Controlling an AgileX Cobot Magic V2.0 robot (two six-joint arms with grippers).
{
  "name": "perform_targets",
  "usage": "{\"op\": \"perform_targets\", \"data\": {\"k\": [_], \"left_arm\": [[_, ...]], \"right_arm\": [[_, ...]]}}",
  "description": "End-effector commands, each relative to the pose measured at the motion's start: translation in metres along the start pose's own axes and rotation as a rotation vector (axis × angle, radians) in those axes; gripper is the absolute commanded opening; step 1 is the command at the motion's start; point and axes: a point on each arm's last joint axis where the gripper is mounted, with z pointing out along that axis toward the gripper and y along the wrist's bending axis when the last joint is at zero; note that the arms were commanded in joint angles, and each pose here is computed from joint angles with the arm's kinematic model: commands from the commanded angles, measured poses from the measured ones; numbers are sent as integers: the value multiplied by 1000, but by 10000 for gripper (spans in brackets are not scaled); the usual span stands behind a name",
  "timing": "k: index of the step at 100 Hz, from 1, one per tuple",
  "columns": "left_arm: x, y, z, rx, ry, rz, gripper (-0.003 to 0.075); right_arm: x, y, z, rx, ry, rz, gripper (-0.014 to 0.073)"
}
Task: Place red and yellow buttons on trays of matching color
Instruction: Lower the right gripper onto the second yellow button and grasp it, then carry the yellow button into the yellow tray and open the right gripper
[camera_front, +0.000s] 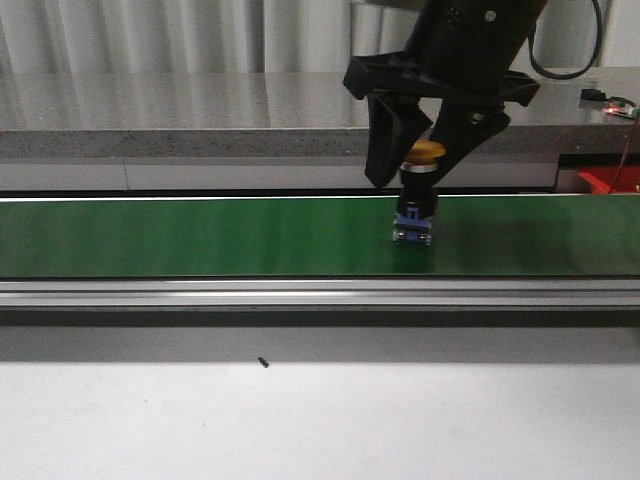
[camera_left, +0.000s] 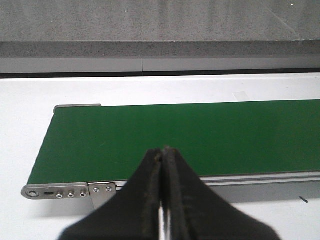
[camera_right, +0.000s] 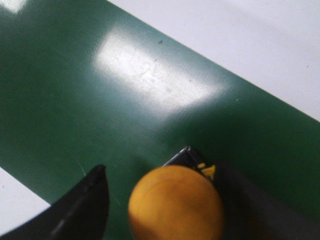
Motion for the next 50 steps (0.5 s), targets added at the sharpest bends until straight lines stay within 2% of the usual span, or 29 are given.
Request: {"op": "perform_targets", "data": {"k": [1,6,13,29,50], "left_arm": [[-14,-1,-3,3,-87,-5,-20],[-14,-1,-3,3,-87,-5,-20],[-14,-1,-3,3,-87,-5,-20],[-14,-1,-3,3,-87,-5,-20],[-14,-1,-3,3,-87,-5,-20]], "right_arm": [[-11,4,-22,0,-76,-23,316],[-11,4,-22,0,-68,-25,249],[-10,4,-23,1,-65,-19,204],[-11,5,-36,17,-41,-23,202],[-1,-1,-81,93,-26,11,202]]}}
